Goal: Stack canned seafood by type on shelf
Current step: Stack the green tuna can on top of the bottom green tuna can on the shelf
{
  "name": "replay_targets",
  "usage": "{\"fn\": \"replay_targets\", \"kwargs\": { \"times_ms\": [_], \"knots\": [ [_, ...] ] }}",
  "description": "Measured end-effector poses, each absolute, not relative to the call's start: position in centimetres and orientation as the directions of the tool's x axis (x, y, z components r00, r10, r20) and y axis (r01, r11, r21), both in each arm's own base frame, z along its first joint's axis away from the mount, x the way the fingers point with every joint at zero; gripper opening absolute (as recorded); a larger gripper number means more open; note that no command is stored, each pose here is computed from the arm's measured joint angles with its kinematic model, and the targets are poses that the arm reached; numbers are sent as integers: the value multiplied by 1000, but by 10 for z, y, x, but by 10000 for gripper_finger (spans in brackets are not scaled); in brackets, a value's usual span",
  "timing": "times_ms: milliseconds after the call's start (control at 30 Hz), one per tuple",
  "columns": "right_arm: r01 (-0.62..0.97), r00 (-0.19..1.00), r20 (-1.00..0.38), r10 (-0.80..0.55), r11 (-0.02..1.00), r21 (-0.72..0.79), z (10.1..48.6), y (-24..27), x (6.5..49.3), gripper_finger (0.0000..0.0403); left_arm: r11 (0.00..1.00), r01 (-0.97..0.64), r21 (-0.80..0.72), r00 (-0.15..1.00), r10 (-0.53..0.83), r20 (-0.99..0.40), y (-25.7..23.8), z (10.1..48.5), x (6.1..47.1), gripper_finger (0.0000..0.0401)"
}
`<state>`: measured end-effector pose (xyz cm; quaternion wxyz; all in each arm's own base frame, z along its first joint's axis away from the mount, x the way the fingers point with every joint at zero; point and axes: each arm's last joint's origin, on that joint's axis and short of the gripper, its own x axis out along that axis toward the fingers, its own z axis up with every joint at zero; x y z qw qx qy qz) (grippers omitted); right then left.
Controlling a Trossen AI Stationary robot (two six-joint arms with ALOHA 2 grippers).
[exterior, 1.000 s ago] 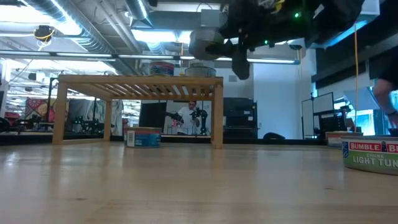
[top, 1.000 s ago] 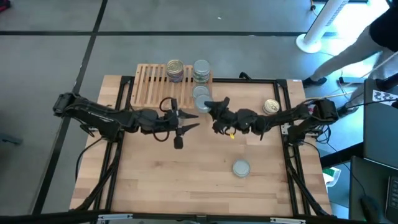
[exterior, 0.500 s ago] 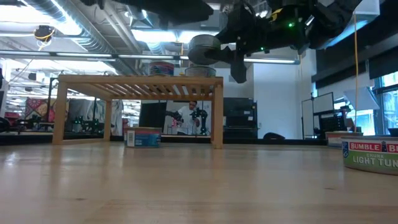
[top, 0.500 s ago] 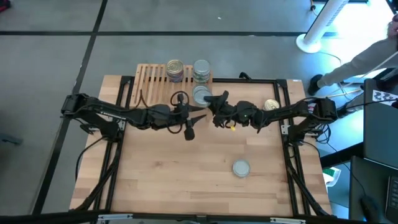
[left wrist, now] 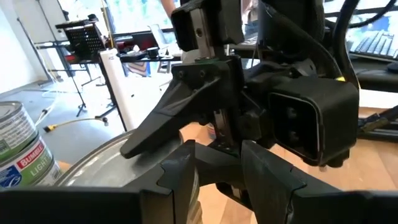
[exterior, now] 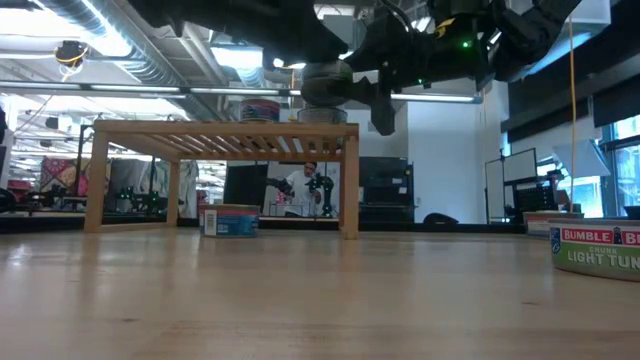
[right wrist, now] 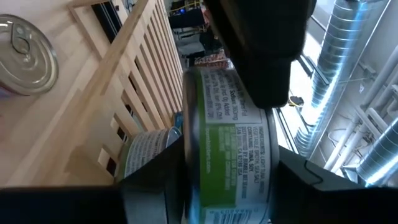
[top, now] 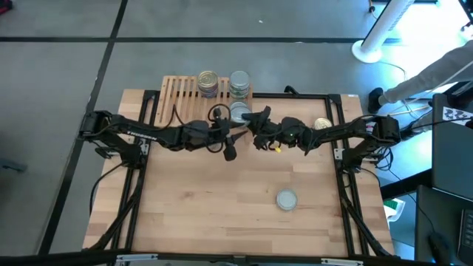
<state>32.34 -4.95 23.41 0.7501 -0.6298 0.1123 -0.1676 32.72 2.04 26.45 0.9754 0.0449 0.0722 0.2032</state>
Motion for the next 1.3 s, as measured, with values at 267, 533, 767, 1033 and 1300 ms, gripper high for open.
{"fn": "replay_targets", "kwargs": {
  "times_ms": [267, 533, 767, 1033, 1300],
  "knots": [
    [106, 927, 42, -373, 151, -983, 234, -55, 323, 146, 911, -395, 117, 905, 407, -124, 22, 264, 327, 129],
    [105, 933, 44, -358, 150, -983, 234, -66, 321, 153, 888, -438, 139, 880, 455, -134, 25, 263, 326, 129],
    [103, 933, 43, -356, 151, -983, 234, -66, 321, 145, 874, -472, 112, 864, 484, -136, 36, 263, 325, 129],
    [101, 933, 38, -357, 159, -982, 234, -73, 320, 150, 864, -492, 111, 853, 503, -137, 42, 263, 324, 129],
    [86, 962, 39, -269, 166, -982, 234, -72, 320, 143, 876, -457, 154, 869, 477, -130, 32, 263, 326, 129]
  ]
}}
